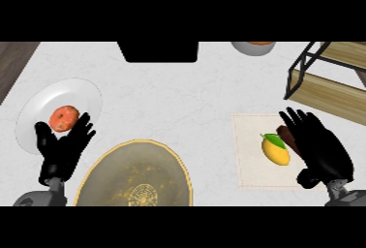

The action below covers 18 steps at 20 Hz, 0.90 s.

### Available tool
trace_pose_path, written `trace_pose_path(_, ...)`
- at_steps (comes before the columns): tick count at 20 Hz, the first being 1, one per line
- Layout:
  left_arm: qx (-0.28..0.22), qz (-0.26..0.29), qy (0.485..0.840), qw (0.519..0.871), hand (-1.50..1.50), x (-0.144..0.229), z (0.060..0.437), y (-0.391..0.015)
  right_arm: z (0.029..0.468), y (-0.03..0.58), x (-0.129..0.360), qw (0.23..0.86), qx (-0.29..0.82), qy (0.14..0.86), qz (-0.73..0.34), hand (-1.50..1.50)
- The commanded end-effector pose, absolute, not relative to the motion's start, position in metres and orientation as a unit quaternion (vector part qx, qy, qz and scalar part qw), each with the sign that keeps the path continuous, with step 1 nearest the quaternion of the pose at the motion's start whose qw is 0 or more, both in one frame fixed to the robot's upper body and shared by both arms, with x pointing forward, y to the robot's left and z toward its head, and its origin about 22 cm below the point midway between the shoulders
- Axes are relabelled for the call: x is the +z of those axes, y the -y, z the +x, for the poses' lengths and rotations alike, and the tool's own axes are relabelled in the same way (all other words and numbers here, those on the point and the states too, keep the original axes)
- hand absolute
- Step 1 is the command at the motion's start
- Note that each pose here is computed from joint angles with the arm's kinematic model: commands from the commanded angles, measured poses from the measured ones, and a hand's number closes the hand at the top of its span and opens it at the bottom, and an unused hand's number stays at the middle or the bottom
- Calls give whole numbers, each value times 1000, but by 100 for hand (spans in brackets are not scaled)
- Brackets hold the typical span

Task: Pick the sweet potato from the placemat and place it in the tiered shelf

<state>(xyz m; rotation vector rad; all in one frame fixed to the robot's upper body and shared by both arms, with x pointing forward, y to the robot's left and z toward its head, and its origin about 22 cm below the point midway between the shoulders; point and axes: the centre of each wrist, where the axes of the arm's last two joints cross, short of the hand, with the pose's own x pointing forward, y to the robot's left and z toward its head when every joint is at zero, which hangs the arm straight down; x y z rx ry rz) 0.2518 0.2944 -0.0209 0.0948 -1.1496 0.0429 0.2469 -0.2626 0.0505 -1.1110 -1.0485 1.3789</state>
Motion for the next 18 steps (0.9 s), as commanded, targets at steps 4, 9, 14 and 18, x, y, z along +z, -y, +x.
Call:
trace_pose_path(4,20,51,531,846,0,-38,247,-291,259,272,28,505,564,427,-494,-150)
trace_pose_path(9,26,47,526,849,0,-31,251,-286,272,279,45,493,565,428,-504,-150)
trace_pose_path(14,19,40,524,851,0,-41,235,-281,270,268,-2,489,569,457,-478,-150)
trace_pose_path(18,24,54,529,846,0,-26,261,-298,303,275,-4,490,572,454,-476,-150)
